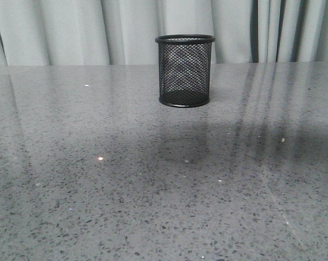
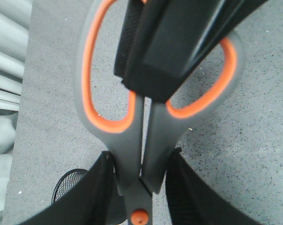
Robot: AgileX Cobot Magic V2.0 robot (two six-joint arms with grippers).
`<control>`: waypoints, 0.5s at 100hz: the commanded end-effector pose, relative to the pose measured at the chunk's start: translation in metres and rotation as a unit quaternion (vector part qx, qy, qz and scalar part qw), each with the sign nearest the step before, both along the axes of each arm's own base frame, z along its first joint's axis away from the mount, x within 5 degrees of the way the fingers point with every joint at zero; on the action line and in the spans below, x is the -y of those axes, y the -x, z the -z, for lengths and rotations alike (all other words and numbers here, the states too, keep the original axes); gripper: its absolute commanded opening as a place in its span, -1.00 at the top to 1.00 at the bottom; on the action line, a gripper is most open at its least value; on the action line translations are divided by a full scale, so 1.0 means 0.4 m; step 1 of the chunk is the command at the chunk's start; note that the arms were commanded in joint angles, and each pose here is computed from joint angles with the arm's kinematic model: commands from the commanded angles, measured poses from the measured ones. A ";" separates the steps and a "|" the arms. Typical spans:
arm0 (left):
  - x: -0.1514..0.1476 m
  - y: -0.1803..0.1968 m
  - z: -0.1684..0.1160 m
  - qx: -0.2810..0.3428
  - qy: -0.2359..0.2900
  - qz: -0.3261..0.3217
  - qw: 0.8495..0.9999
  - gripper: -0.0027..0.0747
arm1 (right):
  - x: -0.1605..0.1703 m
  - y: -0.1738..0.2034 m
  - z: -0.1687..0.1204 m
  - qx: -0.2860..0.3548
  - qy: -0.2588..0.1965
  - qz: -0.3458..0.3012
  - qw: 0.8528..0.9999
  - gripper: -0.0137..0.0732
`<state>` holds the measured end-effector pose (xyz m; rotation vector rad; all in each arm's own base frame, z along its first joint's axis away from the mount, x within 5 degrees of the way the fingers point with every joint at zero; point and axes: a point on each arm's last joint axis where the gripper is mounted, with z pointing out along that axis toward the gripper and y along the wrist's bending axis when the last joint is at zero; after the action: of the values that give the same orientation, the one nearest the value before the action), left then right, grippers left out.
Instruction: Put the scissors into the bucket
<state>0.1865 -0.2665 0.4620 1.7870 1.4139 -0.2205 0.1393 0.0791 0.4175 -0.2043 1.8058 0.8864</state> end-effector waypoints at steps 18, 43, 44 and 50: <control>-0.034 0.034 -0.084 0.017 0.086 -0.002 0.996 -0.44 | 0.008 0.000 -0.036 0.044 -0.005 0.018 0.999 0.85; -0.183 -0.029 -0.140 -0.019 0.154 -0.154 0.976 -0.26 | 0.018 -0.023 -0.060 0.086 0.068 0.043 0.993 0.81; -0.200 -0.038 -0.142 -0.021 0.157 -0.171 0.972 -0.26 | 0.019 -0.024 -0.065 0.089 0.070 0.044 0.993 0.81; -0.251 -0.055 -0.154 -0.023 0.169 -0.215 0.962 -0.26 | 0.017 -0.042 -0.076 0.096 0.098 0.046 0.989 0.81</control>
<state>0.2117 -0.2029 0.4920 1.4113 1.6473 -0.2543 0.1486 0.0756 0.4245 -0.3132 1.7996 0.6914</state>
